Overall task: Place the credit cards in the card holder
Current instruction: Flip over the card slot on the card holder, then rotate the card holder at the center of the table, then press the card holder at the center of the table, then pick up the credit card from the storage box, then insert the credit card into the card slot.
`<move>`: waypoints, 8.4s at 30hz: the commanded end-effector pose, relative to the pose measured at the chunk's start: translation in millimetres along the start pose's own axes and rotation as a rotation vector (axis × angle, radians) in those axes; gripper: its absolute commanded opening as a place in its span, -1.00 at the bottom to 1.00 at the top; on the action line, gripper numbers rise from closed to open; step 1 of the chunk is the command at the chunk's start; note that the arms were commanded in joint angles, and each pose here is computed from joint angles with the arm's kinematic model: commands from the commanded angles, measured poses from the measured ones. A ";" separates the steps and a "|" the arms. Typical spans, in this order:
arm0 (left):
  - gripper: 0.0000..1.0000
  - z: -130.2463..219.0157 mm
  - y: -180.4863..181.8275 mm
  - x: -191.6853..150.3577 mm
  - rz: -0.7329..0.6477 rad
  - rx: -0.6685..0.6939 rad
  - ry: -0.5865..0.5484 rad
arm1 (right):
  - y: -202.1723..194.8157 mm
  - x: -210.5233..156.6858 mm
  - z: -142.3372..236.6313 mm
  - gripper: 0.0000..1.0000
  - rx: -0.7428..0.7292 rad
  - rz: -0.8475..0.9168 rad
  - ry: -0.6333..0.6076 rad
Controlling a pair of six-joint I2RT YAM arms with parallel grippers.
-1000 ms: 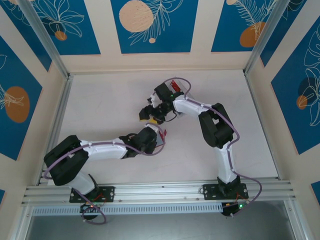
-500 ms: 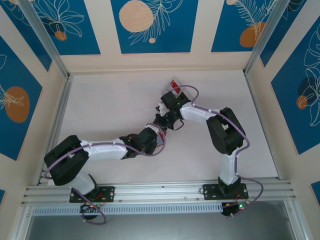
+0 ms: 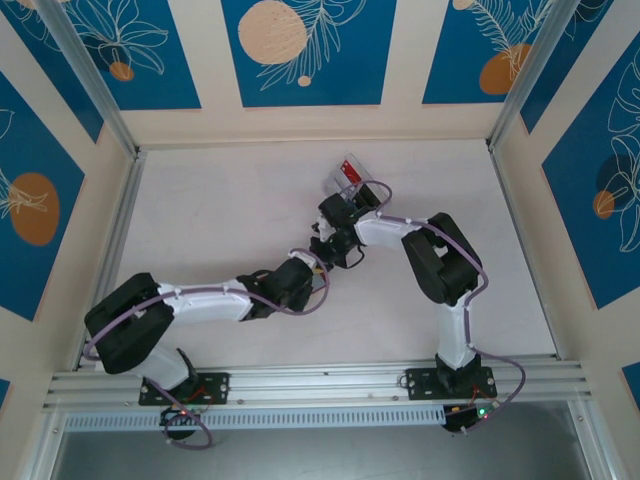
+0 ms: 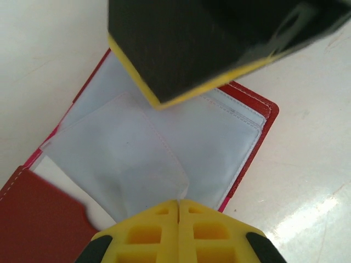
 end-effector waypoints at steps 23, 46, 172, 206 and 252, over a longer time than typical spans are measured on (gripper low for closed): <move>-0.41 35.3 41.2 -32.4 0.233 0.247 -0.130 | -30.7 -16.4 -20.4 -1.00 -0.062 -0.076 0.044; -0.78 54.8 86.1 -26.7 0.650 -0.049 0.006 | 43.7 -10.2 7.9 -1.00 -0.126 0.204 -0.002; -1.00 -35.6 22.8 -26.6 0.376 -0.095 0.363 | -79.1 122.1 134.1 -0.13 -0.703 0.294 -0.201; -1.00 -36.8 22.2 -30.7 0.387 -0.104 0.369 | -98.1 123.2 109.3 -0.51 -0.795 0.324 -0.113; -1.00 -5.0 7.3 4.5 0.325 -0.192 0.303 | 23.2 11.9 101.5 -1.00 -0.031 0.284 -0.306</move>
Point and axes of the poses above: each hand's point on the last joint's axis, 136 mm out from that joint toward the fingers, its own z axis back along the fingers, its own y axis along the line the jaws close on, x = y × z, the point moved 2 cm from there along z, back along the fingers, and after that the axes turned 10 degrees about z, right-handed, at the moved point
